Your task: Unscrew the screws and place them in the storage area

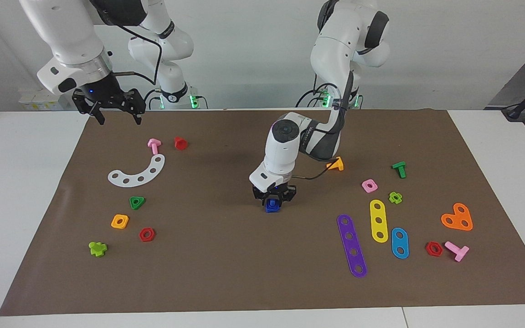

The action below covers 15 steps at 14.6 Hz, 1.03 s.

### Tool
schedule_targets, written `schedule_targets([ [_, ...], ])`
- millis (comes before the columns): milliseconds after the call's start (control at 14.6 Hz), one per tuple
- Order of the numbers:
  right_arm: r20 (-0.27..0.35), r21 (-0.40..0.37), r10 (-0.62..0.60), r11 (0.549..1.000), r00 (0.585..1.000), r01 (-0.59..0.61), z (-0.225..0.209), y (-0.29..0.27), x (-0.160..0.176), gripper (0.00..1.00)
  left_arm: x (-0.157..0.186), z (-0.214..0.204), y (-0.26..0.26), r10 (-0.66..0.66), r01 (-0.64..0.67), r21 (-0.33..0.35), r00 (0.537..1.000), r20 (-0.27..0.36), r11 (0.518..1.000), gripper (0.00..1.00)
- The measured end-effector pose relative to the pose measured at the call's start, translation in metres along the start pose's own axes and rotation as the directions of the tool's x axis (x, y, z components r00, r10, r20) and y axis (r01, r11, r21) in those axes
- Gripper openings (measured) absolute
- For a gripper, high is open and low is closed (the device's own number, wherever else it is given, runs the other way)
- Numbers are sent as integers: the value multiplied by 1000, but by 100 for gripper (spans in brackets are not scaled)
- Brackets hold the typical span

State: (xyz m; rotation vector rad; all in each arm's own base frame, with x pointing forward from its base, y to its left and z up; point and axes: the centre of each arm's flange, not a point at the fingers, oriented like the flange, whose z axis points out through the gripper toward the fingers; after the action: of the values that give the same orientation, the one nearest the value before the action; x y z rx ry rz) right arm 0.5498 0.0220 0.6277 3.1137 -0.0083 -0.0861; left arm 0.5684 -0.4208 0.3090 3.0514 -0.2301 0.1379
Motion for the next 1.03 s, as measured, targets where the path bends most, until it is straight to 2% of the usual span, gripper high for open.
schedule_targets([
  [342, 0, 0, 0, 1000, 1000, 0, 0, 0, 0, 100, 0, 0, 0, 0, 0, 0, 1000, 0, 1000, 48],
  [820, 0, 0, 0, 1000, 1000, 0, 0, 0, 0, 100, 1, -3, 0, 0, 0, 2, 1000, 3, 1000, 47],
  [1025, 0, 0, 0, 1000, 1000, 0, 0, 0, 0, 100, 5, -13, 0, -4, 3, 17, 1000, 31, 1000, 47],
])
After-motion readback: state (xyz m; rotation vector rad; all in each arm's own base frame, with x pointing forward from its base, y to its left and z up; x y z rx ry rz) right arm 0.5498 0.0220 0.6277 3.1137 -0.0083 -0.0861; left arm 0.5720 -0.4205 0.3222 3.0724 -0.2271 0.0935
